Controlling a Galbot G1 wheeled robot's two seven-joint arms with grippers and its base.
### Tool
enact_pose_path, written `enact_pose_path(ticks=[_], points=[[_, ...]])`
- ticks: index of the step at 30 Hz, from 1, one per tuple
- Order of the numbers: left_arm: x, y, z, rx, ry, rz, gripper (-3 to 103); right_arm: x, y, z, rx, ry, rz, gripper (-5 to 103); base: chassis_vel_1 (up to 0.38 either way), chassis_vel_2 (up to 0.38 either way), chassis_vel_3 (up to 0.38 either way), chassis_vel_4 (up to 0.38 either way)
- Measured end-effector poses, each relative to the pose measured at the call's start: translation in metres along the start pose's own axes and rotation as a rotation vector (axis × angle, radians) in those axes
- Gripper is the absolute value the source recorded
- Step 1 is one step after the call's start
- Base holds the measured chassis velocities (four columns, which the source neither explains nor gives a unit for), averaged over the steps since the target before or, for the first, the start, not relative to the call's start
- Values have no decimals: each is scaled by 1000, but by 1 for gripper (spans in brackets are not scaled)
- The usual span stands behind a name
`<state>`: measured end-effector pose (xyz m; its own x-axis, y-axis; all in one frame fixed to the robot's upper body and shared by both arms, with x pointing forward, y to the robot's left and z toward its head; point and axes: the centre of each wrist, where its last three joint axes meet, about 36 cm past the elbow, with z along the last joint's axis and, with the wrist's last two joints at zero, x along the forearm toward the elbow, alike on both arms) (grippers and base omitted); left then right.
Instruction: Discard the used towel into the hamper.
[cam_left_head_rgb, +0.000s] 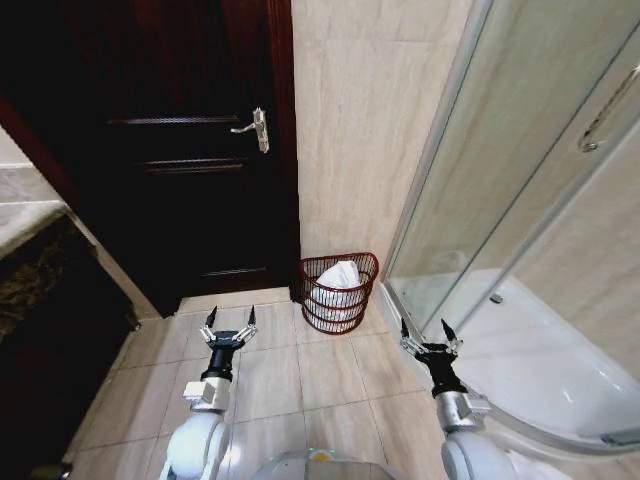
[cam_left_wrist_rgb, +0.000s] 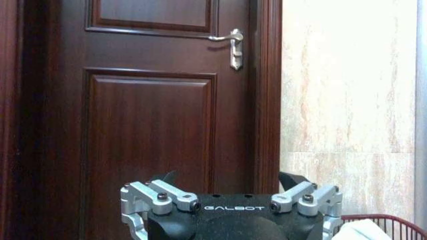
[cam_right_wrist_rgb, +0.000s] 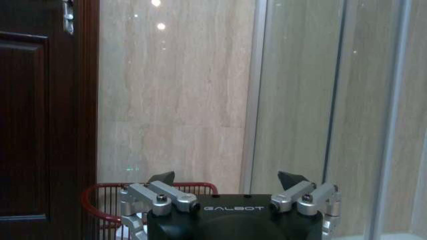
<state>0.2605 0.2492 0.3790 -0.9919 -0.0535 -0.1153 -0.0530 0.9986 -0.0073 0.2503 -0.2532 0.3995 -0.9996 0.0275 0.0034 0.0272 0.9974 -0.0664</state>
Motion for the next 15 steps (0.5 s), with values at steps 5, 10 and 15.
enact_pose_path(ticks=[5, 10, 15], points=[[0, 5, -1, -10, 0, -6, 100, -1, 3, -2, -4, 5, -3, 100, 90, -93, -92, 84], [1, 8, 1, -14, 6, -10, 100, -1, 7, -2, -9, 5, -5, 100, 93, -95, -98, 95], [2, 4, 9, -7, 22, 4, 100, 3, 11, -2, -7, 10, 5, 100, 97, -97, -92, 102]])
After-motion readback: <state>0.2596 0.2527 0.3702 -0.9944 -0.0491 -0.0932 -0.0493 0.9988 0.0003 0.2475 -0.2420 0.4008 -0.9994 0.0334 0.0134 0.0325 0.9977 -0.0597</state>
